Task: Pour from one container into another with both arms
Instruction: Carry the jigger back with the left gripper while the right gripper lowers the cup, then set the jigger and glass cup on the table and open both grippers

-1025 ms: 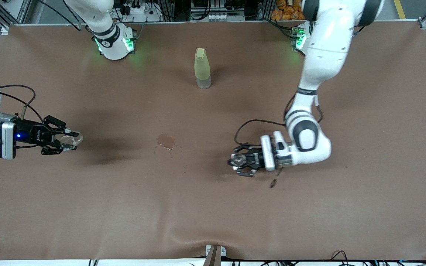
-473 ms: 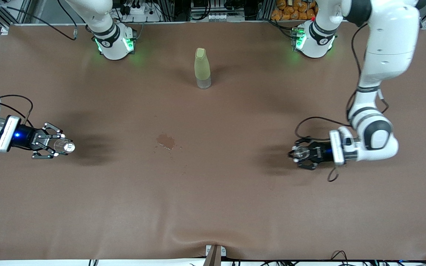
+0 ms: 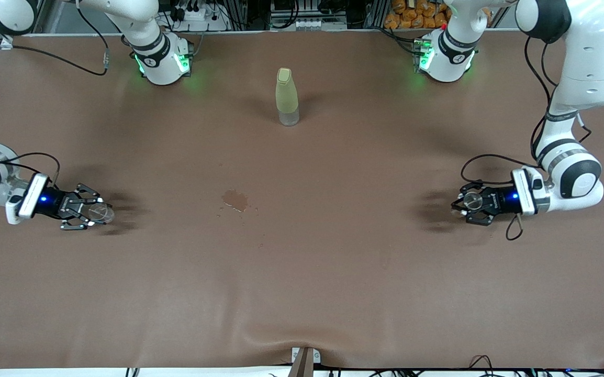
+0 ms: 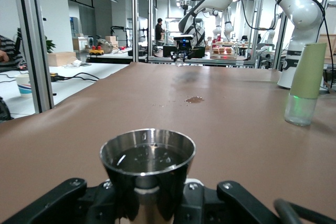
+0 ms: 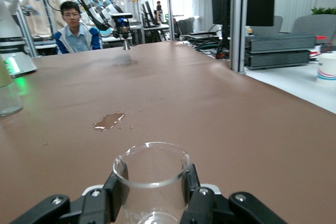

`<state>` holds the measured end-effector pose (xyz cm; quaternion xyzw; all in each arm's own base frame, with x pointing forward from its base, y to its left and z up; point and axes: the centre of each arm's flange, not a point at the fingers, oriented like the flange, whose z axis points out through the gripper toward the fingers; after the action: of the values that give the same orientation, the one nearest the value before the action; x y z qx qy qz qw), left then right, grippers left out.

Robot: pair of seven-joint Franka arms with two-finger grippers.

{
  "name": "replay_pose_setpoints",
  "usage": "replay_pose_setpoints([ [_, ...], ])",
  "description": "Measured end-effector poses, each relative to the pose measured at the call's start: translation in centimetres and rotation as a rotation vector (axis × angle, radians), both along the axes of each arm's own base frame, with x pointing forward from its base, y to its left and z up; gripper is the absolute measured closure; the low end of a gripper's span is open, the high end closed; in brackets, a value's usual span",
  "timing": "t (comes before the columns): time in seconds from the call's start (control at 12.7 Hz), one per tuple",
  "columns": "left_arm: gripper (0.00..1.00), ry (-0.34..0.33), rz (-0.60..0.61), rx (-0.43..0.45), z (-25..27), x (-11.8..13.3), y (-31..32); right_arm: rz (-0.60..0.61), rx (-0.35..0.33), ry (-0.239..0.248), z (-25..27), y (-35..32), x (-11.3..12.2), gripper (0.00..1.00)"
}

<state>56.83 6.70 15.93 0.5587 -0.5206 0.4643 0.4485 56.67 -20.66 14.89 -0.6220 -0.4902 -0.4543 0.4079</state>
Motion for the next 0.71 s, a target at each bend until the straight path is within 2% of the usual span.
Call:
replay_pose_setpoints([
  [0.16,0.9,-0.016,0.008,0.005,-1.0,-1.4,1.5,0.017,0.022,0.0,-1.6,0.2,-0.1,0.5],
  [0.47,0.9,-0.022,0.052,0.001,-3.1,-3.2,4.1,0.024,0.014,-0.024,-3.3,-1.2,-0.5,0.5],
  [0.71,0.9,-0.002,0.069,-0.002,-4.8,-4.1,5.0,0.05,-0.011,-0.034,-4.9,-2.5,-0.4,0.5],
])
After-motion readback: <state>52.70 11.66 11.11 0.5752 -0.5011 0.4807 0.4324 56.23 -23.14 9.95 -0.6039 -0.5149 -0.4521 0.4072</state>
